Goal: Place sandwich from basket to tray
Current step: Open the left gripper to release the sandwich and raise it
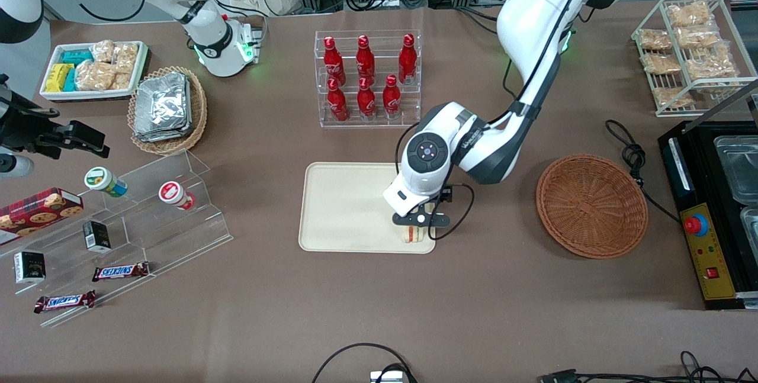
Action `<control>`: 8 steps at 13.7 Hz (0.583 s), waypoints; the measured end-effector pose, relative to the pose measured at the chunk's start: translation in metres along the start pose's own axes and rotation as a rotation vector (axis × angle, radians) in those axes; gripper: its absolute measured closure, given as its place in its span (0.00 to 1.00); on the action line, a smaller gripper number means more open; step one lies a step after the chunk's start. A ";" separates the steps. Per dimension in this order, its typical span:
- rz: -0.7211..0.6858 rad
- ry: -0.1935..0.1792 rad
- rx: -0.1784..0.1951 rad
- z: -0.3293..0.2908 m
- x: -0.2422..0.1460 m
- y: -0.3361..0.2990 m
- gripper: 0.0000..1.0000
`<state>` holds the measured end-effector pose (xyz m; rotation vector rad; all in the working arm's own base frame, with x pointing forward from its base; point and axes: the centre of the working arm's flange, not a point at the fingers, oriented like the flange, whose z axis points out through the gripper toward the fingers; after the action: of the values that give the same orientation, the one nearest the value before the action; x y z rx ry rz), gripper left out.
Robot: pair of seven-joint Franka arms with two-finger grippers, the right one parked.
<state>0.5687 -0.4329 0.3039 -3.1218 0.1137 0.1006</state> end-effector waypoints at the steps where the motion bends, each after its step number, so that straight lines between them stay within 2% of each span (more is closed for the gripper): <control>1: -0.001 0.006 0.000 -0.012 -0.002 -0.002 0.00; 6: 0.000 0.043 0.005 -0.068 -0.028 -0.018 0.00; 8: 0.002 0.039 0.024 -0.087 -0.047 -0.029 0.00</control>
<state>0.5300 -0.4022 0.3945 -3.1004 0.1170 0.0383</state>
